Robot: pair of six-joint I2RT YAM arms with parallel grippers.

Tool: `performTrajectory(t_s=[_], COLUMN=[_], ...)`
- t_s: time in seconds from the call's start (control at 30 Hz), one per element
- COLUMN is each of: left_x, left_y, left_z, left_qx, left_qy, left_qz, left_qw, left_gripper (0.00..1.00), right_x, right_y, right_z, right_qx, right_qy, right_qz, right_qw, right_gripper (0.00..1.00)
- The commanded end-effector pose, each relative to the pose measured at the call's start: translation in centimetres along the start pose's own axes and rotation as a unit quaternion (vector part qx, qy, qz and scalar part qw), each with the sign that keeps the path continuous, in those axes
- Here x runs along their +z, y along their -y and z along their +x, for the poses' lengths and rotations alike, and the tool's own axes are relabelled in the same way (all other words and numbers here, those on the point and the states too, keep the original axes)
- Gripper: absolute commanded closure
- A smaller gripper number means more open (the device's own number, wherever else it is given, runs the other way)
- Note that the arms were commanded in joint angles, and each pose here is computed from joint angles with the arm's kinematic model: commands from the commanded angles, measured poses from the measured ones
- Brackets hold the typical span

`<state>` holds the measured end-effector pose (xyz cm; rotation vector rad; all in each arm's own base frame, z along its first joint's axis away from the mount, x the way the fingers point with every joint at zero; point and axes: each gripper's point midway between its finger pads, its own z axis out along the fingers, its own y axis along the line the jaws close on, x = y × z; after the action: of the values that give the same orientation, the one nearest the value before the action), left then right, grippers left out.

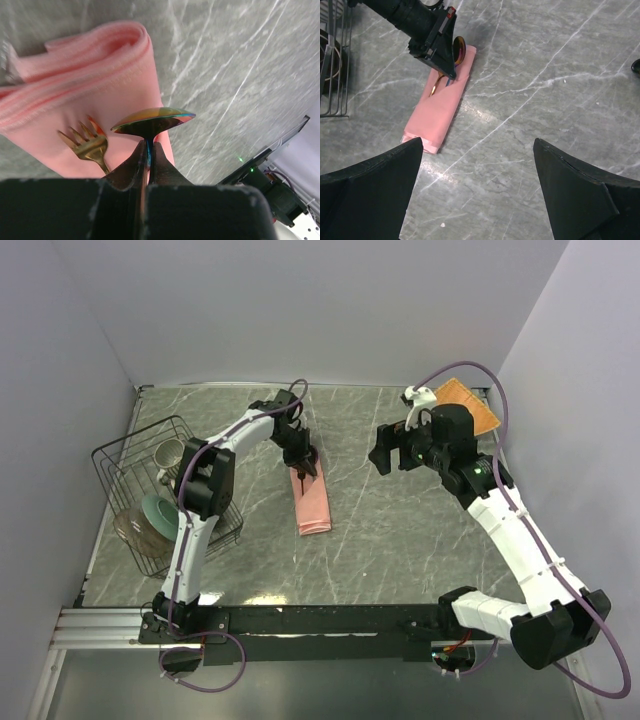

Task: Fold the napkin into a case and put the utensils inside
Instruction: Insert the spoon into the folded napkin.

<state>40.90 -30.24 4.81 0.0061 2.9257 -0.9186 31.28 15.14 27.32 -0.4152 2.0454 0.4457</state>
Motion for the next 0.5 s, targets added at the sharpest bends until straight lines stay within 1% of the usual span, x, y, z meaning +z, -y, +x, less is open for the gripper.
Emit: performTrajectory(t_s=[0.0,0.17,0.27,0.33,0.37,0.43,0.47], left_x=[-2.40,-2.13,-1.96,-1.90,-1.94,-2.15,-2.37], left_y=[2.84,2.59,2.14,2.17,2.24,2.54,2.69], left_z=[0.95,1.39,1.40,1.45,1.36,1.08,0.86], left_qx=[0.007,0.002,-0.004,-0.007,-0.007,-0.003,-0.002], left_qy=[0.008,0.005,0.006,0.007,0.009,0.013,0.017], left_qz=[0.025,0.019,0.012,0.011,0.012,0.015,0.016], left_qw=[1.000,1.000,1.000,1.000,1.000,1.000,1.000], left_gripper=[0.99,0.99,0.98,0.91,0.86,0.82,0.77], right_x=[-0.95,-1.09,-1.20,-1.22,-1.27,-1.27,-1.33], right_y=[0.00,-0.01,-0.09,-0.09,-0.08,-0.04,-0.12], right_z=[-1.18,-1.21,-1.23,-1.20,-1.23,-1.10,-1.22], right_qx=[-0.003,-0.003,-0.002,-0.003,-0.002,-0.002,-0.002], right_qy=[0.029,0.031,0.033,0.033,0.033,0.032,0.034], right_qz=[0.002,0.002,0.000,0.001,0.001,0.002,0.001], right_qw=[1.000,1.000,0.999,0.999,0.999,0.999,0.999], right_gripper=[0.00,0.00,0.00,0.00,0.00,0.00,0.00])
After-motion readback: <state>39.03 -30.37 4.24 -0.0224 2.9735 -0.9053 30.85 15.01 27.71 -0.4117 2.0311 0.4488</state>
